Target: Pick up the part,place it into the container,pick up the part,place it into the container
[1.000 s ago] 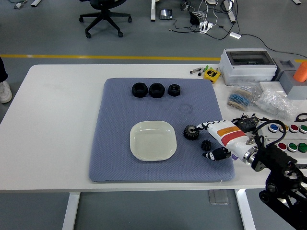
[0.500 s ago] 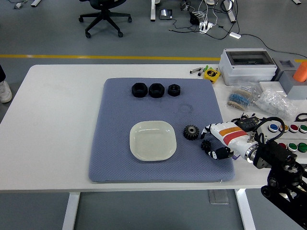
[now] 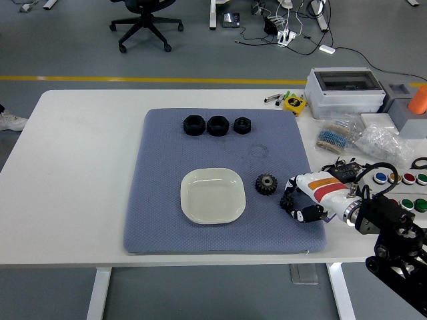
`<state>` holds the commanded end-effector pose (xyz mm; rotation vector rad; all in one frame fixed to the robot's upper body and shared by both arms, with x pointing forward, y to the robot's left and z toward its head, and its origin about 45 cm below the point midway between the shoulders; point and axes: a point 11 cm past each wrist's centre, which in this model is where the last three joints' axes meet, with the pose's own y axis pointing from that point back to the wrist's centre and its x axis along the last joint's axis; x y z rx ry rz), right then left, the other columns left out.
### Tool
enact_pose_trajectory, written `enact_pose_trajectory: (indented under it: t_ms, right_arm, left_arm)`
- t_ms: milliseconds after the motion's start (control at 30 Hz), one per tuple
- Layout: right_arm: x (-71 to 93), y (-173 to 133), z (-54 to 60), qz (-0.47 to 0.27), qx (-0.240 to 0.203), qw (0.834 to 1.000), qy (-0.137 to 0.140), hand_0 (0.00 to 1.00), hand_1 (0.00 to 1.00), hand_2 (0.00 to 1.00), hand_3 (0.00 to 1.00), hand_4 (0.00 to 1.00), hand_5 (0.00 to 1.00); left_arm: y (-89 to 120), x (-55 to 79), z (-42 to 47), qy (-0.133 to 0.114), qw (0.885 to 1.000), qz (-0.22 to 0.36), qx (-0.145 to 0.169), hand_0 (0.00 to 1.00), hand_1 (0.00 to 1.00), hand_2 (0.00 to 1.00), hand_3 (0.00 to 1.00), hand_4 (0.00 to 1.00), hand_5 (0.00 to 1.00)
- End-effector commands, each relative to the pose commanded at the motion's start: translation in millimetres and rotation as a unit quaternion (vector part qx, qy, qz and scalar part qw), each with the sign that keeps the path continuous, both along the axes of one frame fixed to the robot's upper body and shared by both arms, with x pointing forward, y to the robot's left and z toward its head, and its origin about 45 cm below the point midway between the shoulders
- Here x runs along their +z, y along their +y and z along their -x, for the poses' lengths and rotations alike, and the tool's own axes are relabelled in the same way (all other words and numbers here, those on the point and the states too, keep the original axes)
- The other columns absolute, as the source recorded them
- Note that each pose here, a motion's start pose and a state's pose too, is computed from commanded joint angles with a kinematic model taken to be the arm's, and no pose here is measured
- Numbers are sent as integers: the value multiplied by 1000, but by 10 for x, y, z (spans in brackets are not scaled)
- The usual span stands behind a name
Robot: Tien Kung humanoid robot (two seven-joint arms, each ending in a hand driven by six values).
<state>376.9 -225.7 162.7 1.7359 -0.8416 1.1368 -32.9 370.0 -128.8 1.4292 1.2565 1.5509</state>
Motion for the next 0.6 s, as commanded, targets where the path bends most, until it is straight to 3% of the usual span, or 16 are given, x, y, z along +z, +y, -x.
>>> enact_pose_trajectory:
  t_ms: [67, 100, 467, 500, 600]
  right_arm:
    - [13, 2, -3, -1, 1, 1000, -1, 526, 541, 566, 529, 740, 203]
    - [18, 2, -5, -1, 1, 1000, -2, 484, 482, 512, 509, 730, 207]
    - [69, -9, -34, -9, -2, 1000, -9, 480, 456, 486, 506, 720, 235]
    - [72, -10, -35, -10, -3, 1000, -9, 418, 439, 472, 501, 715, 255]
    - [96, 1, -35, -18, -3, 1000, -10, 418, 439, 472, 501, 715, 255]
  left_arm:
    - [0, 0, -5, -1, 1000, 0, 0, 433, 551, 586, 474, 998, 722]
    - [-1, 0, -6, -1, 1000, 0, 0, 429, 551, 585, 474, 998, 732]
    - [-1, -1, -50, -6, 1000, 0, 0, 427, 550, 585, 474, 998, 735]
    - [-1, -1, -53, -7, 1000, 0, -1, 426, 550, 584, 474, 998, 737]
    - [1, -1, -60, -7, 1000, 0, -1, 426, 550, 584, 474, 998, 737]
